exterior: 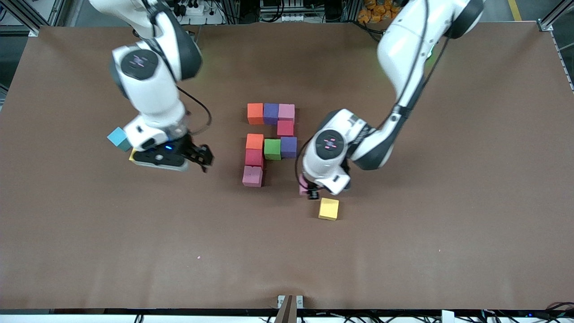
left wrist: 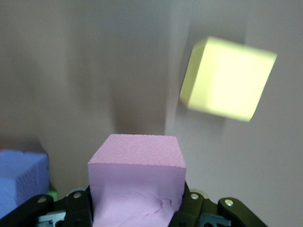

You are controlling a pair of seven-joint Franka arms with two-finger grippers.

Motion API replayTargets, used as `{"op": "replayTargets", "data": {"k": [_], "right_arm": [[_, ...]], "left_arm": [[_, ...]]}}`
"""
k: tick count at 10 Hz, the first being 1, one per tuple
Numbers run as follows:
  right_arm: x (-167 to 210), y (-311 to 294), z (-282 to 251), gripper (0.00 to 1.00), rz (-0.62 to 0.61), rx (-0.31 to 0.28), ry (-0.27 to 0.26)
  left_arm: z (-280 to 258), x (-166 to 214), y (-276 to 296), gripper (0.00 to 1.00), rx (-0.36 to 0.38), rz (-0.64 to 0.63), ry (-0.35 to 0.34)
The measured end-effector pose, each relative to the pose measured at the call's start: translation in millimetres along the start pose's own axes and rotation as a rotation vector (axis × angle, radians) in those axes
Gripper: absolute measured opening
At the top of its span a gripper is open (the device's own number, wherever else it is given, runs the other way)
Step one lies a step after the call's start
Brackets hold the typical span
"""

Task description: Form number 2 with 11 blocks

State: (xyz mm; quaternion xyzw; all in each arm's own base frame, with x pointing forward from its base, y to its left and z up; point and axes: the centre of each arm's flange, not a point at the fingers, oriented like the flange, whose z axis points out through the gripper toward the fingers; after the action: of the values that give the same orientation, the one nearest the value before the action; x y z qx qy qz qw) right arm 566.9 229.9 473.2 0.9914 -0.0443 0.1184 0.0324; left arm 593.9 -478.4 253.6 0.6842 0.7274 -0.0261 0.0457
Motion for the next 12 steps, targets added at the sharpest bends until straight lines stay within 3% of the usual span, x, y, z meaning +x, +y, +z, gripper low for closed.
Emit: {"op": "replayTargets", "data": {"k": [3,6,10,12], "right_arm": [[13.2,81.5,-34.8,1.0,-0.041,-0.006,-0.069],[18.6,162.2,-71.4,1.0,-0.075,-0.016,-0.151],[34.5,239.1,-146.6,1.0,-0.003,-0.021,-0.168],[37.4,257.8,-158.2,1.0,0.005,0.018,-0.16]], "left_arm": [[36.1,-52.9,-39.1,0.59,-0.061,0.041,-0.02],[46.4,-71.4,-52.6,0.59,-0.093,0.069,-0.049],[49.9,-78.2,-59.1,0.59,-0.099,0.082,-0.057],[57.2,-78.7,-61.5,0.57,-0.096,0.06,-0.056]]}}
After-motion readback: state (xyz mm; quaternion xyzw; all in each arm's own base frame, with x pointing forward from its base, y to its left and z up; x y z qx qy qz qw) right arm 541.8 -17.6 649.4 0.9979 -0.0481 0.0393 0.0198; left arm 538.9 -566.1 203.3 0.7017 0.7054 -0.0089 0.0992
